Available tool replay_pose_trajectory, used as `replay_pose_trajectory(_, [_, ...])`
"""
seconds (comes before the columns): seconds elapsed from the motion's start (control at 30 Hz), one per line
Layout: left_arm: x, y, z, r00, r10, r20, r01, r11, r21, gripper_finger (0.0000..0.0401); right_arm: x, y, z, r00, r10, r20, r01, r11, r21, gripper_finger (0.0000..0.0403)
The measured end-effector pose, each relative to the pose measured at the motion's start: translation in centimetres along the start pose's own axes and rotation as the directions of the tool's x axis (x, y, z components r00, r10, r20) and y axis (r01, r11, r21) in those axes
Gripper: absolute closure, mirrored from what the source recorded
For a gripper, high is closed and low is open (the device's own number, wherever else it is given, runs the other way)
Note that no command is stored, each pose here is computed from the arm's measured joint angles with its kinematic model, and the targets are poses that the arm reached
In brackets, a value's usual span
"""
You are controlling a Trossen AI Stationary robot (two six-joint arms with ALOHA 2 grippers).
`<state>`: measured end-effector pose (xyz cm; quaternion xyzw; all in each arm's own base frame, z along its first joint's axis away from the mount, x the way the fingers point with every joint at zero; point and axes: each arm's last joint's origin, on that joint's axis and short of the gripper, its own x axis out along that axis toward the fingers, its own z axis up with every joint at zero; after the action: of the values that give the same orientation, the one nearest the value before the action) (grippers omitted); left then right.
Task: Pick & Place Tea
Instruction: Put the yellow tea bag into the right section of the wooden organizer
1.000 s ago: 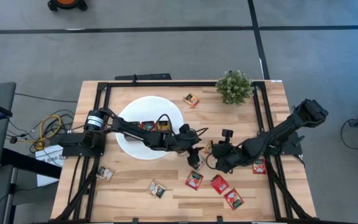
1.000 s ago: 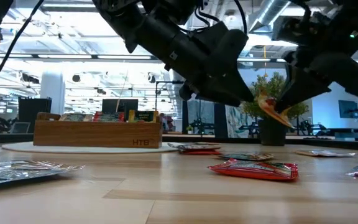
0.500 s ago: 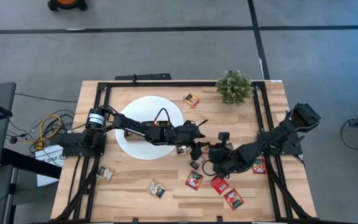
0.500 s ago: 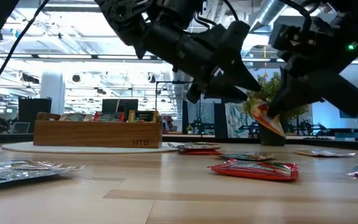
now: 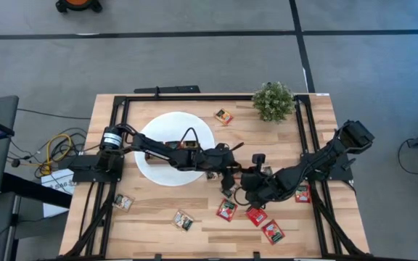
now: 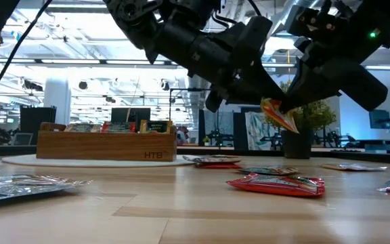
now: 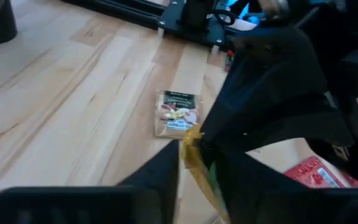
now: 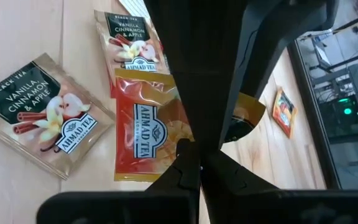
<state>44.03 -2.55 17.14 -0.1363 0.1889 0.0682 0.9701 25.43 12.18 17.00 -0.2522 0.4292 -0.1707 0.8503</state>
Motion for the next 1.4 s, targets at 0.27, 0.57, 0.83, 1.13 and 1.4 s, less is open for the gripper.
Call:
replay_pose_trajectory(0.27, [-0.4, -1.0, -0.3, 0.996, 0.092, 0.020, -0.094, 0.986, 0.140, 0.0397, -0.5, -0.4, -0.1, 1.000, -0.003, -0.015, 0.004, 0.996, 0.090, 0.0340])
replay_pose_trajectory(0.57, [-4.8, -2.6, 1.7, 0.957, 0.287, -0.044, -0.265, 0.925, 0.271, 0.0400, -2.4, -0.4, -1.4, 0.998, -0.009, -0.055, 0.018, 0.984, 0.178, 0.0220])
replay_pose_trajectory(0.83, [-12.1, -0.6, 0.6, 0.922, 0.386, -0.044, -0.351, 0.875, 0.333, 0.0401, -3.5, 0.7, -1.6, 1.000, -0.017, 0.002, 0.017, 0.984, 0.175, 0.0200])
replay_pose_trajectory(1.13, [-17.1, 3.8, -5.1, 0.933, 0.352, 0.073, -0.354, 0.862, 0.362, 0.0401, -3.6, 0.9, -1.5, 1.000, -0.011, 0.024, 0.008, 0.988, 0.154, 0.0227])
replay_pose_trajectory(1.4, [-17.7, 5.8, -7.0, 0.942, 0.295, 0.159, -0.331, 0.893, 0.304, 0.0389, -2.8, 0.5, -0.2, 0.997, -0.001, 0.071, -0.008, 0.992, 0.127, 0.0239])
